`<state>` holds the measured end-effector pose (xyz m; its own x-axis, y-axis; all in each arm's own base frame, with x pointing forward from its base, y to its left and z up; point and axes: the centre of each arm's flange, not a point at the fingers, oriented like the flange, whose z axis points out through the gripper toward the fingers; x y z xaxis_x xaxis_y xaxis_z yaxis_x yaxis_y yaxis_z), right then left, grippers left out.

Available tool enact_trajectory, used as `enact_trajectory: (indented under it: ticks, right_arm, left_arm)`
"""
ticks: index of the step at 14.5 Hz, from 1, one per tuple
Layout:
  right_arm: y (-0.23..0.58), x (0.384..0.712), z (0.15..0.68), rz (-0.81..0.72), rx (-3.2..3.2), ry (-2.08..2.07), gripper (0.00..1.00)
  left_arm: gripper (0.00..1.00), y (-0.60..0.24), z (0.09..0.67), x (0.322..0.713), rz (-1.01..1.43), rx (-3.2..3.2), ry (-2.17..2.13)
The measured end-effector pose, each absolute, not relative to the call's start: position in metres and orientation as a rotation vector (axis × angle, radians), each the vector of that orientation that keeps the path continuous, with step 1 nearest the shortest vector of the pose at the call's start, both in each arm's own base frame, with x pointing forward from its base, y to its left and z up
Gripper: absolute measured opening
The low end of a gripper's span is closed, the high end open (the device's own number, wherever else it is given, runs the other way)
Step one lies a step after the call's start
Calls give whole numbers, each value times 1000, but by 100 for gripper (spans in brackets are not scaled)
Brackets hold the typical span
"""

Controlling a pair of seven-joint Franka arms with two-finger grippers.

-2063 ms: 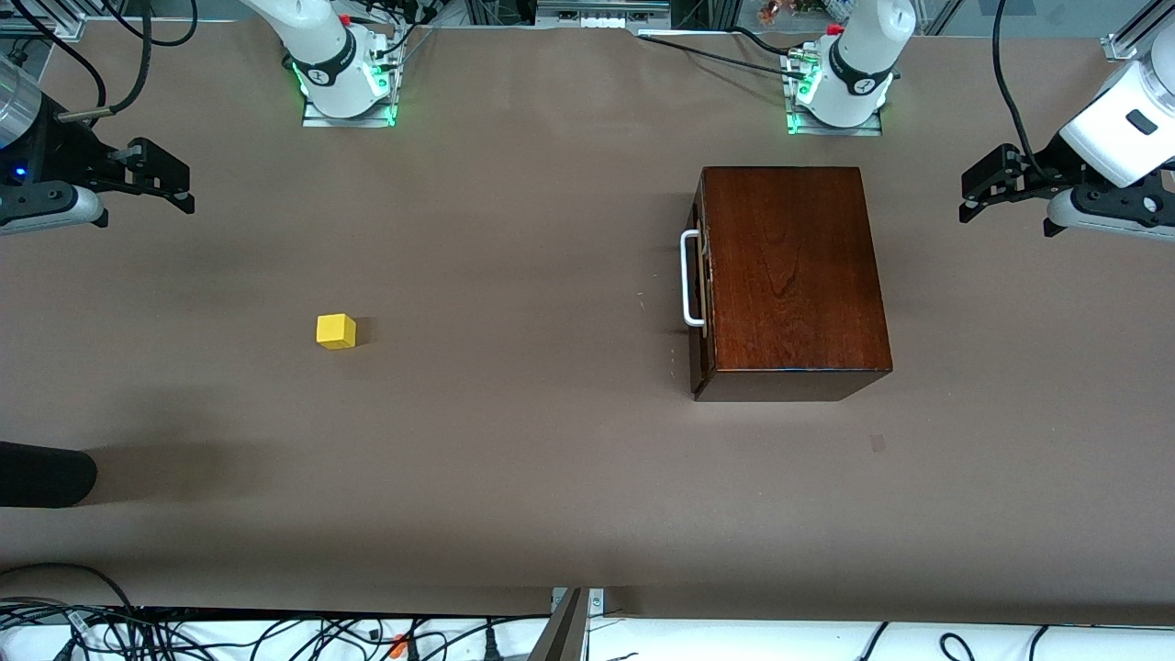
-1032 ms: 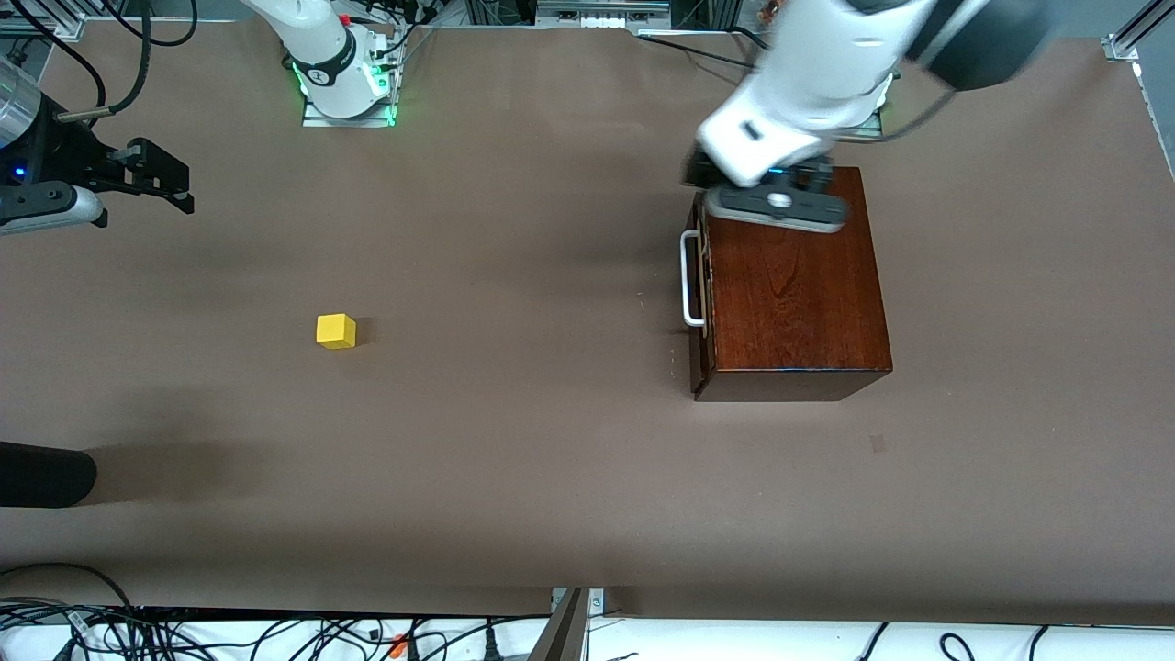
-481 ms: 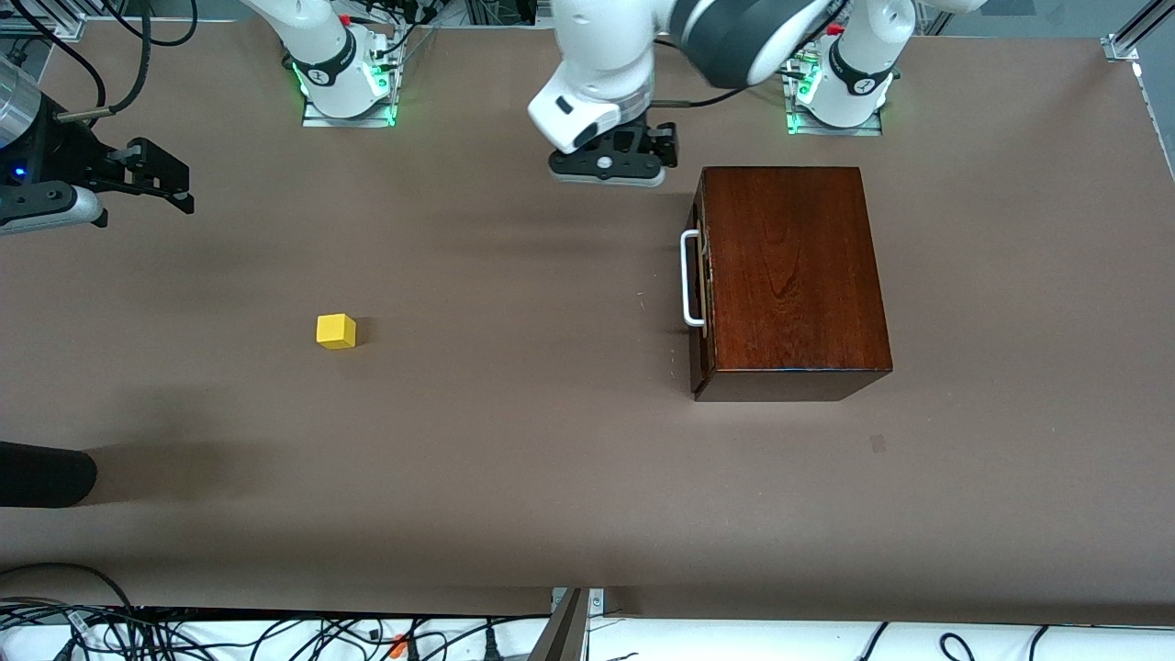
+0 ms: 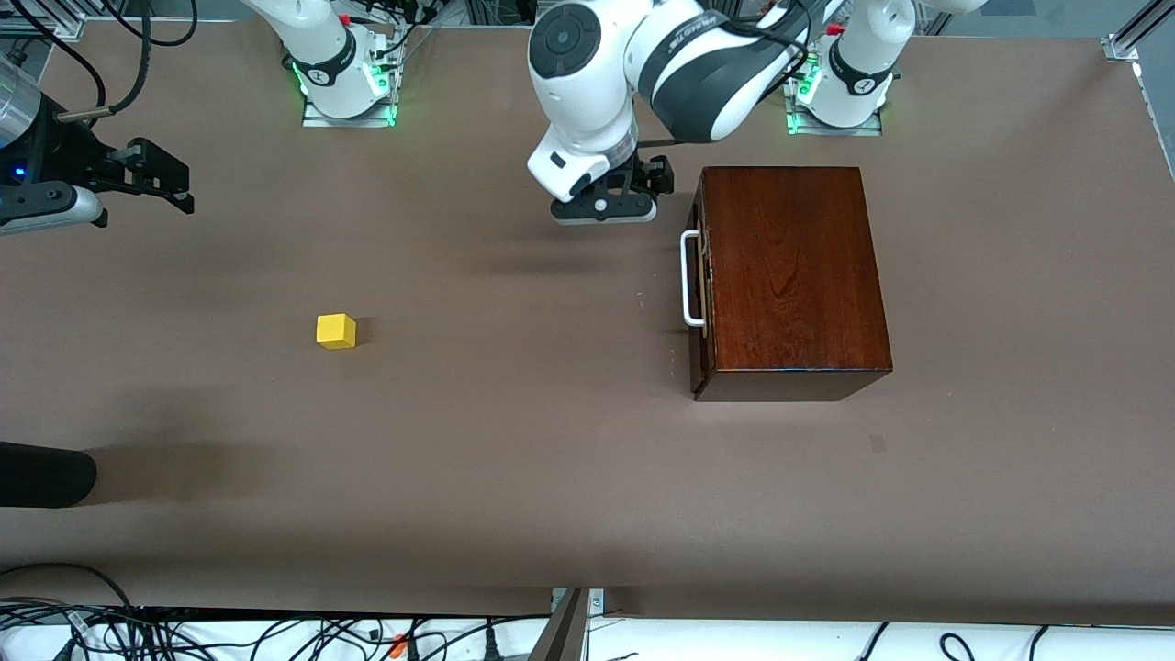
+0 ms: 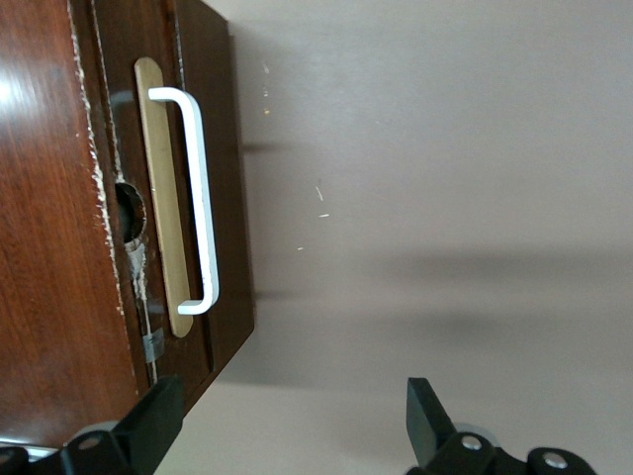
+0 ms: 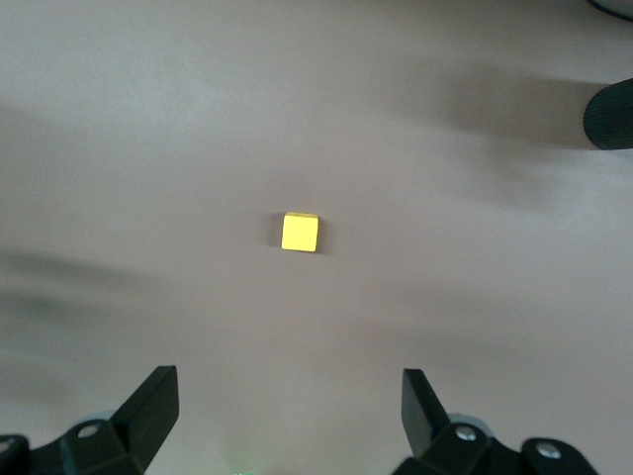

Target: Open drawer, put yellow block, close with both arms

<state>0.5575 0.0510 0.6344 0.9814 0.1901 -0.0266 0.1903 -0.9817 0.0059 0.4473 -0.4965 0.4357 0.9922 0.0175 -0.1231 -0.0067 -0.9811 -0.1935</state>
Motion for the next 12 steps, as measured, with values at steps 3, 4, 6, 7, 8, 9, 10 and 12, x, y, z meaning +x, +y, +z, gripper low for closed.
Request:
enact_trajectory:
  ticks: [3, 4, 6, 7, 8, 9, 10, 12]
  right_arm:
    - [51, 557, 634, -41, 3119, 299, 100]
    - [51, 557, 634, -41, 3119, 299, 100]
    - [51, 557, 634, -41, 3119, 299, 100]
    - [51, 557, 634, -41, 3119, 299, 100]
    - [51, 557, 634, -41, 3119, 299, 100]
    - [50, 558, 634, -41, 3119, 297, 100]
    - [49, 558, 634, -41, 3119, 295, 100]
    - [49, 558, 634, -41, 3119, 293, 100]
  left_arm:
    - [100, -494, 404, 445, 118, -2896, 6]
    - [100, -494, 395, 444, 109, -2888, 17]
    - [100, -491, 383, 443, 82, -2864, 51]
    - [100, -491, 379, 443, 68, -2859, 83]
    - [100, -491, 376, 443, 60, -2859, 114]
    - [100, -491, 373, 443, 56, -2862, 126]
    - [100, -490, 368, 444, 53, -2861, 136]
    - [100, -487, 354, 444, 31, -2843, 165]
